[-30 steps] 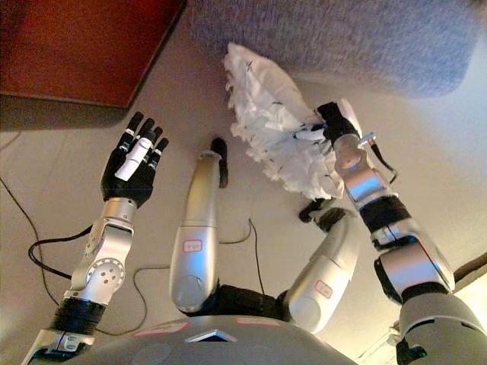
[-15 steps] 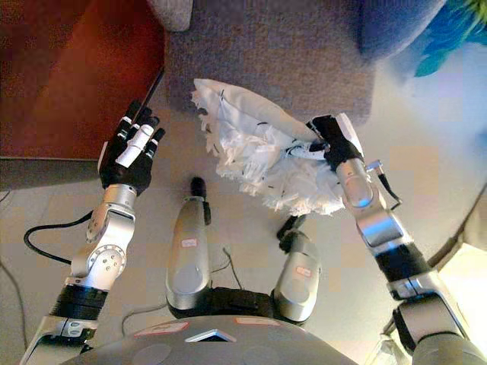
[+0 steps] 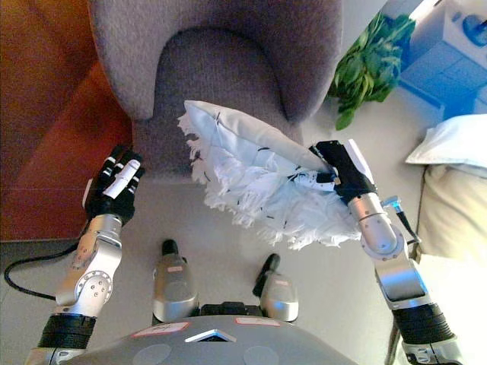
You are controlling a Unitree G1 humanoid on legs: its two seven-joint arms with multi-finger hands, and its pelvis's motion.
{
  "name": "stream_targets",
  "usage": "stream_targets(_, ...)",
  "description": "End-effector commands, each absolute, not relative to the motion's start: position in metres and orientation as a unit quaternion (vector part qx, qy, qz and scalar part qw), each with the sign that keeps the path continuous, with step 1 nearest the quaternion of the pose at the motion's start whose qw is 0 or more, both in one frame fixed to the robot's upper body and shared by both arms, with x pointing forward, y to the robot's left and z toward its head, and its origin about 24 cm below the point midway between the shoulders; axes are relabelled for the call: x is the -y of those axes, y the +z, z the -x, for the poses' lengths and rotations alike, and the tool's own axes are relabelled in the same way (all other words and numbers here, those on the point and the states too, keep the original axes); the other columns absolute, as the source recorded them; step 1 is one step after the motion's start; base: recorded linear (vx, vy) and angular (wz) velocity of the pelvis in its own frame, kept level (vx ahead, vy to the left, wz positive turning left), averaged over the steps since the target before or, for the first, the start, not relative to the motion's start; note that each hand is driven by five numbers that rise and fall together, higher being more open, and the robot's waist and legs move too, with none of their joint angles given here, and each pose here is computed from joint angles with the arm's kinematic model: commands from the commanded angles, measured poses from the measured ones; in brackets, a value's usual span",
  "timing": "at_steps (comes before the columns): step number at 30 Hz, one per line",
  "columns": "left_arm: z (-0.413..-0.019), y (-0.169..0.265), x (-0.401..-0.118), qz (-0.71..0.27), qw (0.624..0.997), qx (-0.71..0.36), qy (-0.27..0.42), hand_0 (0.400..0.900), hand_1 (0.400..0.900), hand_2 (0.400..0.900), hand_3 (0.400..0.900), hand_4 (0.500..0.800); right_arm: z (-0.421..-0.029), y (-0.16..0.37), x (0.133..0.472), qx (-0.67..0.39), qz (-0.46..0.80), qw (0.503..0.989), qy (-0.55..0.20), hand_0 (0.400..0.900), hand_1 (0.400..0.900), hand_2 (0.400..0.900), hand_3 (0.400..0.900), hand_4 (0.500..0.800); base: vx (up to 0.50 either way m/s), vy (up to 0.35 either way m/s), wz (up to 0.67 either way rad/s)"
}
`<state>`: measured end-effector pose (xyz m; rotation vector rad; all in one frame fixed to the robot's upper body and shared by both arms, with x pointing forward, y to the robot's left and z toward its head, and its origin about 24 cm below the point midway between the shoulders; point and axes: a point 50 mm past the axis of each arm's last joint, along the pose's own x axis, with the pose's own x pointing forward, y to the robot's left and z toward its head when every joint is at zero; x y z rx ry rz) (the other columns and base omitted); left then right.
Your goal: Pick up the pillow and put it on the sofa.
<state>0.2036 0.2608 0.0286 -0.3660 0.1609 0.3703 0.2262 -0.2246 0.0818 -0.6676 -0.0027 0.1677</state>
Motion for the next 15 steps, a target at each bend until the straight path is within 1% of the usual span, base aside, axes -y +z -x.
stream_targets(1,-0.207,0.057,-0.257,0.182,0.97,-0.008,0.162,0.9,0.9,0.9,0.9,0.8,-0.244,0.177,0.24,0.19,0.36,0.913,0.038,0.4,0.4,0.4,0.4,0.5,0.142,-0.099,0.24)
stream_targets(3,-0.208,0.06,-0.258,0.173,0.973,-0.011,0.15,0.9,0.9,0.9,0.9,0.8,-0.254,0.185,0.248,0.171,0.365,0.914,0.046,0.4,0.4,0.4,0.4,0.5,0.148,-0.138,0.3)
stream_targets(9,-0.204,0.062,-0.264,0.148,0.98,-0.038,0.125,0.9,0.9,0.9,0.9,0.8,-0.285,0.199,0.275,0.117,0.388,0.914,0.036,0.4,0.4,0.4,0.4,0.5,0.148,-0.138,0.25)
stream_targets(13,-0.199,0.065,-0.269,0.122,0.986,-0.048,0.103,0.9,0.9,0.9,0.9,0.8,-0.304,0.205,0.303,0.079,0.387,0.919,-0.008,0.4,0.4,0.4,0.4,0.5,0.121,-0.132,0.21)
stream_targets(15,-0.197,0.068,-0.273,0.11,0.988,-0.052,0.096,0.9,0.9,0.9,0.9,0.8,-0.314,0.212,0.321,0.052,0.39,0.918,-0.042,0.4,0.4,0.4,0.4,0.5,0.132,-0.149,0.18)
